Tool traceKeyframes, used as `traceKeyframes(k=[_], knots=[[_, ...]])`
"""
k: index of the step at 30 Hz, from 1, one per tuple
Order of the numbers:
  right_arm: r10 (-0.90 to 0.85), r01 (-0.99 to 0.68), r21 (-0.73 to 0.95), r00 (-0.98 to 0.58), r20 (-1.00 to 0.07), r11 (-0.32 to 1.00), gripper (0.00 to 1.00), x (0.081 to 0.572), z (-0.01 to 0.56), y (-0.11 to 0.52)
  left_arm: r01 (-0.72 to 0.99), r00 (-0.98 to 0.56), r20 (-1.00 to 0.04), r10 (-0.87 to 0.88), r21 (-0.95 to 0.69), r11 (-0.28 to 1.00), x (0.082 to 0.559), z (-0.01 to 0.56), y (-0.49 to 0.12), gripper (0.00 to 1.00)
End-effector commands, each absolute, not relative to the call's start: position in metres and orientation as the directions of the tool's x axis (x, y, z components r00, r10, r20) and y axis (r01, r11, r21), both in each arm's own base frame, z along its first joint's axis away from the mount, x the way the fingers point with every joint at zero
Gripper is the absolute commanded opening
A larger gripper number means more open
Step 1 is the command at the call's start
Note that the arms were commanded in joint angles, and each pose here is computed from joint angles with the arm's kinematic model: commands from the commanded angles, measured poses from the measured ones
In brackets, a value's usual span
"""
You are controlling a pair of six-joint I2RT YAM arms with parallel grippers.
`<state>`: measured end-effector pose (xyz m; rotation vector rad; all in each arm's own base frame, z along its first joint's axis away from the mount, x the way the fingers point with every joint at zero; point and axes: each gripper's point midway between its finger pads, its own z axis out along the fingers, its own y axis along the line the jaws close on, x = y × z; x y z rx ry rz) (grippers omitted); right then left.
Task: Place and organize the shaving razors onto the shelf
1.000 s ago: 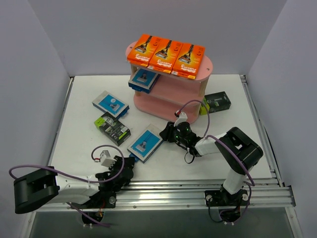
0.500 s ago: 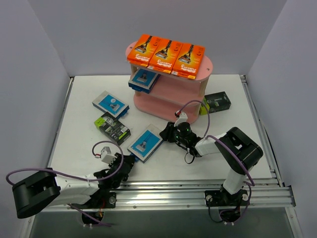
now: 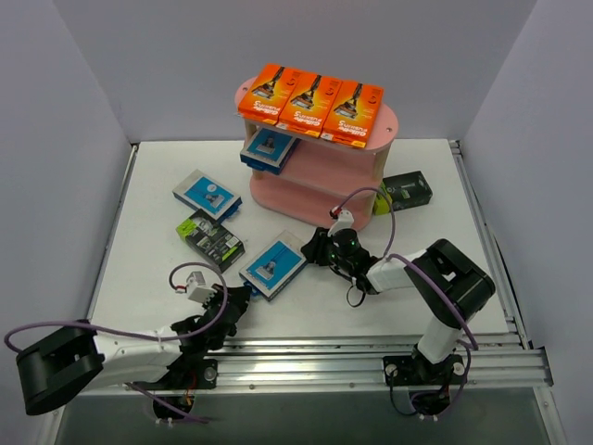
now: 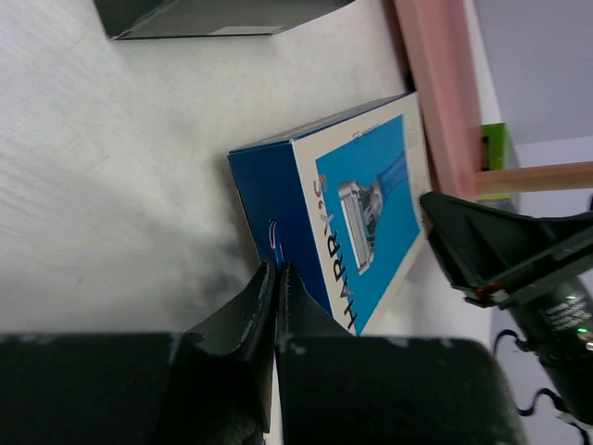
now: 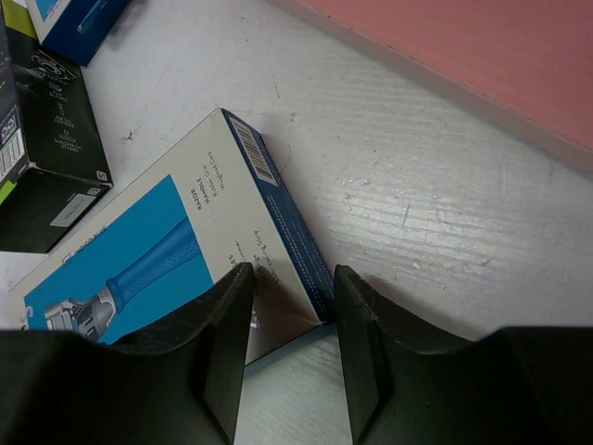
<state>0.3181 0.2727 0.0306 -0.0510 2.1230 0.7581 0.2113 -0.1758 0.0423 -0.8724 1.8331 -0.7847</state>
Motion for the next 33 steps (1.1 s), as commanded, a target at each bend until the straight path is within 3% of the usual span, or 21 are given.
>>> traceKeyframes(k=[1, 8, 16, 25, 33], knots=[[0.103, -0.251, 0.417, -0.743, -0.661, 0.874, 0.36, 0.282, -0.011, 0.248, -0.208, -0.316, -0.445, -0.838, -0.829, 0.518, 0.208, 0.056, -0.174, 0.02], [0.109, -0.251, 0.407, -0.723, -0.682, 0.878, 0.56, 0.286, 0.012, 0.246, -0.197, -0.315, -0.464, -0.828, -0.822, 0.535, 0.205, 0.066, -0.163, 0.02], [0.145, -0.238, 0.407, -0.684, -0.715, 0.882, 0.67, 0.279, 0.05, 0.232, -0.162, -0.4, -0.547, -0.735, -0.747, 0.644, 0.21, 0.084, -0.184, 0.02], [0.17, -0.216, 0.417, -0.681, -0.712, 0.883, 0.7, 0.259, 0.064, 0.212, -0.14, -0.436, -0.575, -0.692, -0.716, 0.683, 0.227, 0.106, -0.194, 0.02], [0.231, -0.187, 0.477, -0.689, -0.686, 0.859, 0.7, 0.237, 0.066, 0.202, 0.023, -0.477, -0.689, -0.546, -0.63, 0.776, 0.246, 0.157, -0.215, 0.02]])
